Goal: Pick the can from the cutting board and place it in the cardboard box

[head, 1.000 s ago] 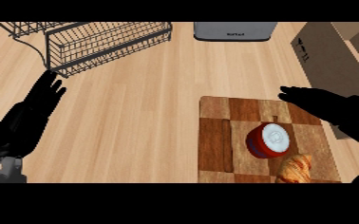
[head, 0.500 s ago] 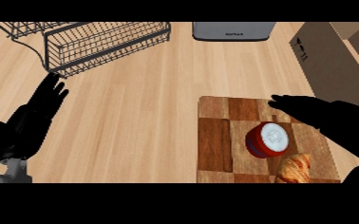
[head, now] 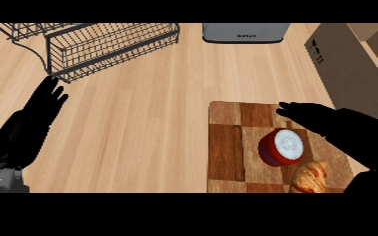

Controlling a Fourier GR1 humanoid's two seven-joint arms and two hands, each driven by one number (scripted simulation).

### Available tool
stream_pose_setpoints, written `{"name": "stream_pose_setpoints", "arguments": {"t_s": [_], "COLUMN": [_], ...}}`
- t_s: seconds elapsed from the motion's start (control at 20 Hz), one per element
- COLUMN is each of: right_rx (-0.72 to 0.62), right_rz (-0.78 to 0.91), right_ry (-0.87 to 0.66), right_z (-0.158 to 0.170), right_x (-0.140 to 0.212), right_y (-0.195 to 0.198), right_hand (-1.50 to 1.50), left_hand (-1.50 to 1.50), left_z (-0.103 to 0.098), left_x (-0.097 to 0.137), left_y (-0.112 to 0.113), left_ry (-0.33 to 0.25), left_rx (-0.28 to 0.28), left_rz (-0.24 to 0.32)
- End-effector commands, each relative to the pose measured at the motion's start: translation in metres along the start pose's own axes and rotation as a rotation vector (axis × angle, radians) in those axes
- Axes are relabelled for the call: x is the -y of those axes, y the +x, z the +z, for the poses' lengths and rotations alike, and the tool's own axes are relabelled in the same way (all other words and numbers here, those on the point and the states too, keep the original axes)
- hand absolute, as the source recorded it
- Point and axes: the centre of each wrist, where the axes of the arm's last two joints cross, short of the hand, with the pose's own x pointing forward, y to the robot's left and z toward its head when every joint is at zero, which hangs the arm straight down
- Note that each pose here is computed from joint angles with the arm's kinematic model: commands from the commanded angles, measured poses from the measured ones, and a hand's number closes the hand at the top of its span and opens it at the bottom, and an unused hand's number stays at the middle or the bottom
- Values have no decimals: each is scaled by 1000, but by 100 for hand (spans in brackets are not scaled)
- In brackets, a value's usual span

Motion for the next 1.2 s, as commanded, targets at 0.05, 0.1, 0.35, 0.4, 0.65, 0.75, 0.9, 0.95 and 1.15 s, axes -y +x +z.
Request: {"name": "stream_pose_setpoints", "arguments": {"t_s": [0.05,0.1,0.35,0.4,0.65,0.75,0.9,0.95,1.15], "right_rx": [21,32,4,-19,-31,-31,-62,-67,-79], "right_rz": [9,0,84,70,90,90,102,96,116], "right_ry": [-14,-37,-30,-12,4,13,13,36,17], "right_z": [-5,-13,-14,-26,-34,-23,-23,-37,-41], "right_x": [3,-15,-10,-16,-16,-9,-7,-19,-6], "right_y": [4,7,23,18,13,34,27,19,15], "right_hand": [-150,-150,-150,-150,-150,-150,-150,-150,-150], "left_hand": [0,0,0,0,0,0,0,0,0], "left_z": [-2,1,-2,13,7,4,-5,-8,-5], "left_x": [3,5,-5,-7,12,3,10,-4,12], "left_y": [17,-10,-8,-8,0,-12,-2,-3,-3], "left_ry": [9,22,10,-2,12,-9,8,-5,-3], "left_rx": [9,-15,3,-8,-4,0,7,11,5], "left_rz": [20,5,16,-5,-4,10,-2,2,3]}}
